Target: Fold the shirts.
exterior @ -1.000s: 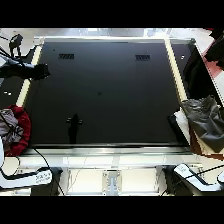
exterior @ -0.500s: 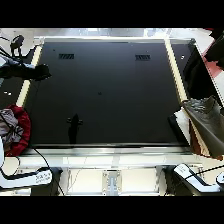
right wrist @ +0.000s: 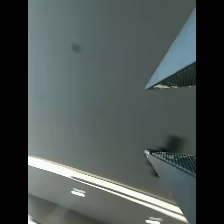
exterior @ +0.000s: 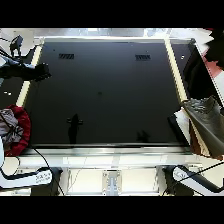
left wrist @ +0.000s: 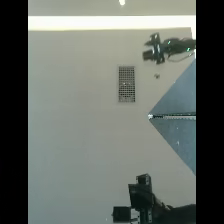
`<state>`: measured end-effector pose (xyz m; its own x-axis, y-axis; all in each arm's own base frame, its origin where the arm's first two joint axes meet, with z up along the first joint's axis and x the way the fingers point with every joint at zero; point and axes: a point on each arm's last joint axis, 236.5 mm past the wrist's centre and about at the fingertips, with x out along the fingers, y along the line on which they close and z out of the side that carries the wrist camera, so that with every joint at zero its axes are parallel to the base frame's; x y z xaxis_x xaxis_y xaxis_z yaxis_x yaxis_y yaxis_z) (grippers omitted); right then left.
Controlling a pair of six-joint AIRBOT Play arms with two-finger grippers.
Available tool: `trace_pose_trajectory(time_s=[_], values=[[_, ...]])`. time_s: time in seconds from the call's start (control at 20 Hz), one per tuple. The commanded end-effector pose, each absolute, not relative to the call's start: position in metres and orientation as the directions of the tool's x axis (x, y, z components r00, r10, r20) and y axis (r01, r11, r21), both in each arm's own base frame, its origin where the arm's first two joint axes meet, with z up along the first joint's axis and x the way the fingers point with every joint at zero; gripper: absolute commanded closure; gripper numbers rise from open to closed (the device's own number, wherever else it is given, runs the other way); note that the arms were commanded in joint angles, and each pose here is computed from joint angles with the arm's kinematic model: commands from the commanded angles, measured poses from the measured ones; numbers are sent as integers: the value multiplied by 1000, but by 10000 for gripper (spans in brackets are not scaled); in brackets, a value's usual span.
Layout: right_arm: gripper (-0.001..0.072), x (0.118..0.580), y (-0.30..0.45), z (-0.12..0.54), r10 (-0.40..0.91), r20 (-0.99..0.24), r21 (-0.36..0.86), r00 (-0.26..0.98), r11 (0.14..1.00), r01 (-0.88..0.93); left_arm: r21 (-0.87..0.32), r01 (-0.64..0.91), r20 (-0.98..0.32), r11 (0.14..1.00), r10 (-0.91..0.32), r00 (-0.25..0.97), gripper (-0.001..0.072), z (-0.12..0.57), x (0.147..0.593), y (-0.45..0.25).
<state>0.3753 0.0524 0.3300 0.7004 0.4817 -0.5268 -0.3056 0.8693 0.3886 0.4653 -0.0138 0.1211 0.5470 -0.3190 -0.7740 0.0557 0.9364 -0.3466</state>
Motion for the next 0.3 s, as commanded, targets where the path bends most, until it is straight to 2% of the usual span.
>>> trace_pose_trajectory(time_s=[0.0, 0.25], values=[[283, 379, 124, 292, 538, -628, 325, 562, 838, -439, -350, 52, -774, 935, -320, 547, 700, 121, 465, -14], [284, 380, 167, 261, 557, -689, 308, 463, 804, -509, -350, 52, -774, 935, -320, 547, 700, 121, 465, -14]])
